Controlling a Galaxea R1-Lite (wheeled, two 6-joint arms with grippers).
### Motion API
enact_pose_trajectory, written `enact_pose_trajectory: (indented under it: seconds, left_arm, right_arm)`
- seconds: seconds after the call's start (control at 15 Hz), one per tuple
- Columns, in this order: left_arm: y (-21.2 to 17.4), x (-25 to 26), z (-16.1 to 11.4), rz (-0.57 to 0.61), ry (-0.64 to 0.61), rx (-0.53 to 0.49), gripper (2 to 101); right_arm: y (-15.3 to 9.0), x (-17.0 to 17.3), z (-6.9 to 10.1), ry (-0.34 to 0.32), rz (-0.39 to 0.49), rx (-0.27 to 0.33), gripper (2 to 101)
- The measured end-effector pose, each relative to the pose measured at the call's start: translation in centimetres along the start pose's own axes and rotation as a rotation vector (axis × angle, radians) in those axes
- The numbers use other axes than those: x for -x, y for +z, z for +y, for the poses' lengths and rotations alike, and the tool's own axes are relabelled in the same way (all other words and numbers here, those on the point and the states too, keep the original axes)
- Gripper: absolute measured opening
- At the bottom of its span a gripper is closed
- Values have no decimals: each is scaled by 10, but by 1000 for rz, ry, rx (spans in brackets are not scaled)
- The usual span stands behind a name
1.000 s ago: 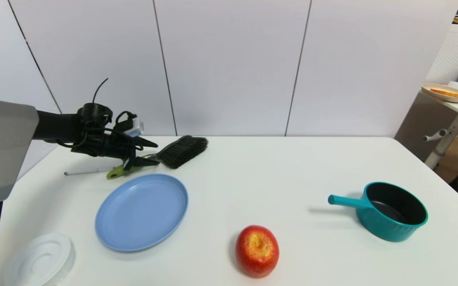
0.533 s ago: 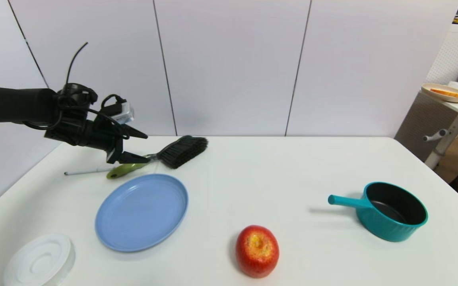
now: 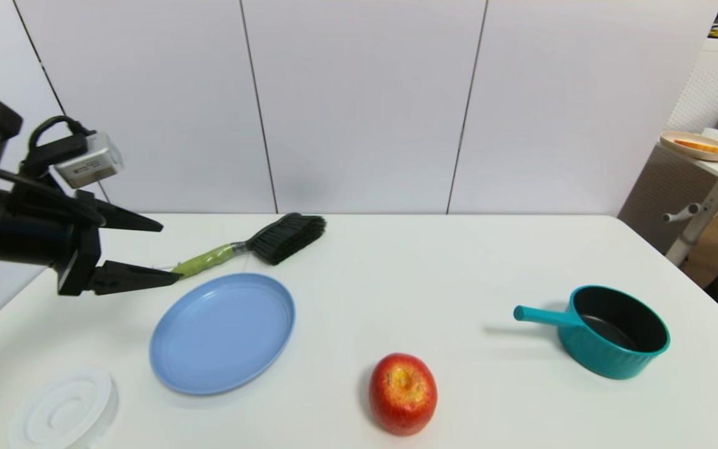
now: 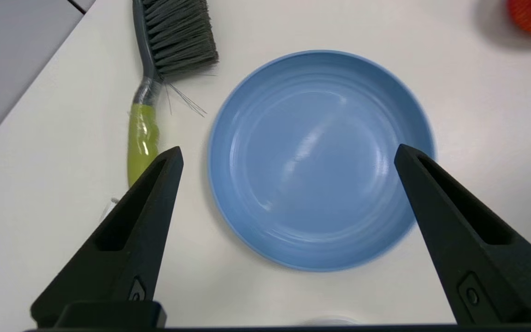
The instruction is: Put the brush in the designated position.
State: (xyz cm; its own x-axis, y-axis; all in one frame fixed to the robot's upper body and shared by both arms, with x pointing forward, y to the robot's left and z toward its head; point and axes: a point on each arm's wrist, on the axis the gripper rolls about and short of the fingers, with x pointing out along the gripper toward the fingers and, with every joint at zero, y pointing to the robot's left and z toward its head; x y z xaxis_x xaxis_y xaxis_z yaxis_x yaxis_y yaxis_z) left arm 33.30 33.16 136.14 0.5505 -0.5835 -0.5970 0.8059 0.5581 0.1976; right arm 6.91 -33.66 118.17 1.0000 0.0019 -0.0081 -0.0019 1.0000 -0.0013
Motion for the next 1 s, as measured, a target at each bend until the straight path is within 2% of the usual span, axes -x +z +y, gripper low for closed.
enact_pose_trajectory:
  seconds: [0.2,0.53,0.8,1.0]
  left_arm:
    - [-8,37,-51,-83,130,77,944]
    - [-28,86,-127,-295,408,163,961]
    - [-66,104,-189,-424,560,260,968]
    - [-100,102,-219,-463,707,321,970]
  right_arm:
    - [0,0,0,0,0,0,973]
    - [0,0,0,0,0,0,973]
    - [0,0,0,0,-1,0,973]
    - [0,0,0,0,0,0,973]
